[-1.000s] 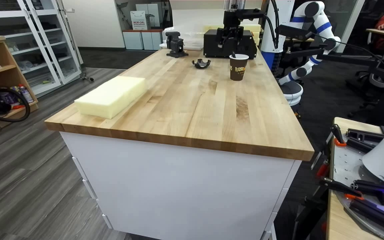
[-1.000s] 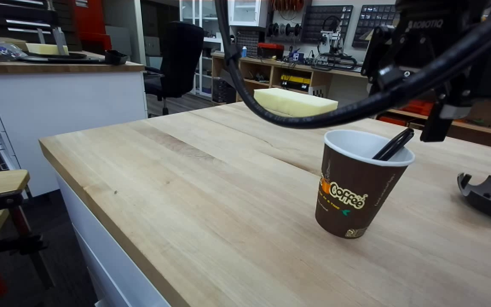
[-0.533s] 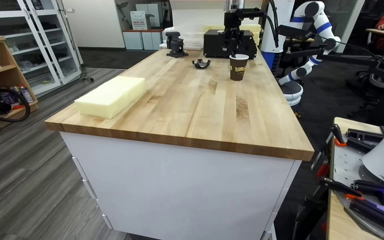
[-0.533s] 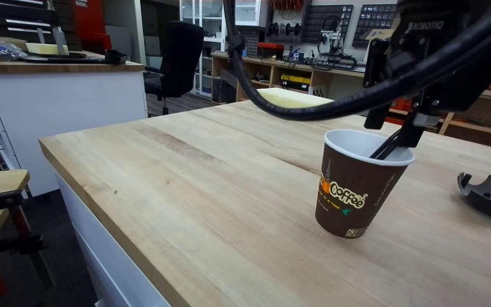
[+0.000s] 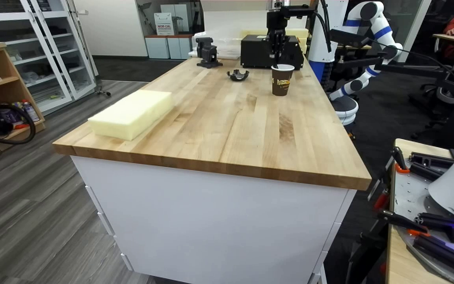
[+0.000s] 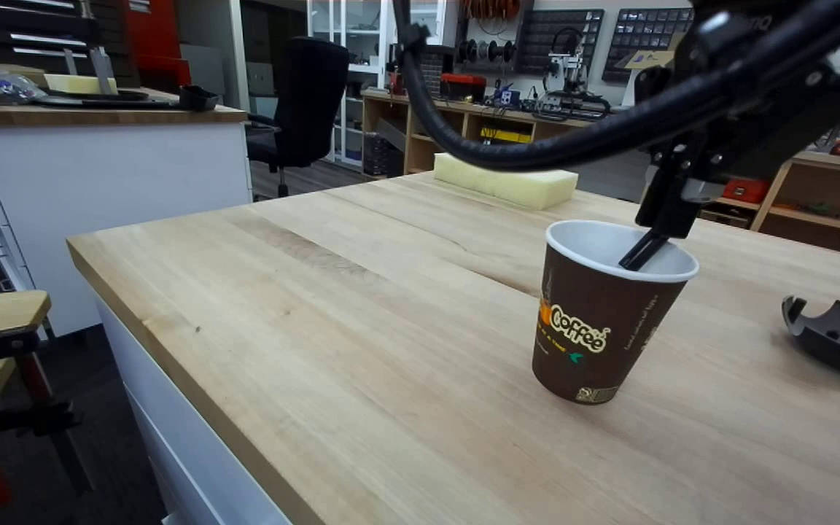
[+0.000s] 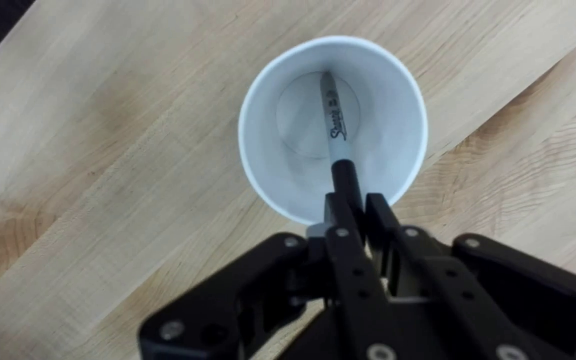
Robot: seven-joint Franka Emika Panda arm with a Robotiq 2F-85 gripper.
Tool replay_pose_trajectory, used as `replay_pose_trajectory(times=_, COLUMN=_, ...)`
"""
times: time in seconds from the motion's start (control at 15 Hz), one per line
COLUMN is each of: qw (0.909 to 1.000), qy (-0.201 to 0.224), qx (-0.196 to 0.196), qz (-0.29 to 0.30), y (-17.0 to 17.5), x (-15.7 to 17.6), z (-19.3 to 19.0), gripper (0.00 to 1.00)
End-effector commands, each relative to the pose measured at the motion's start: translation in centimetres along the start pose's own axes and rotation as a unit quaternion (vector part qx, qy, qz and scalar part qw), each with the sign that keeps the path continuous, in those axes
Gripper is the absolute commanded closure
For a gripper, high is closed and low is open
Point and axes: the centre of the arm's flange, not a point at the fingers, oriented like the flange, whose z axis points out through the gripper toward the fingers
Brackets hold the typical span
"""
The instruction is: Remove the black pen from the brown coffee cup
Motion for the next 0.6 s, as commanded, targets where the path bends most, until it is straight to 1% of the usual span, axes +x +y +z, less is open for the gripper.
replay_pose_trajectory(times=0.0, qw=0.9997, qy=-0.022, qx=-0.004, qz=0.006, y=0.4, x=0.5, z=-0.7, gripper=0.97)
replay_pose_trajectory(times=0.33, qw=0.999, qy=-0.043, qx=-0.011, qz=0.005, y=0.1, x=-0.5, z=-2.1, gripper=0.97)
replay_pose_trajectory(times=0.53, qw=0.9987, qy=-0.045, qx=-0.021, qz=0.005, y=-0.3, x=-1.5, z=-4.0, gripper=0.97)
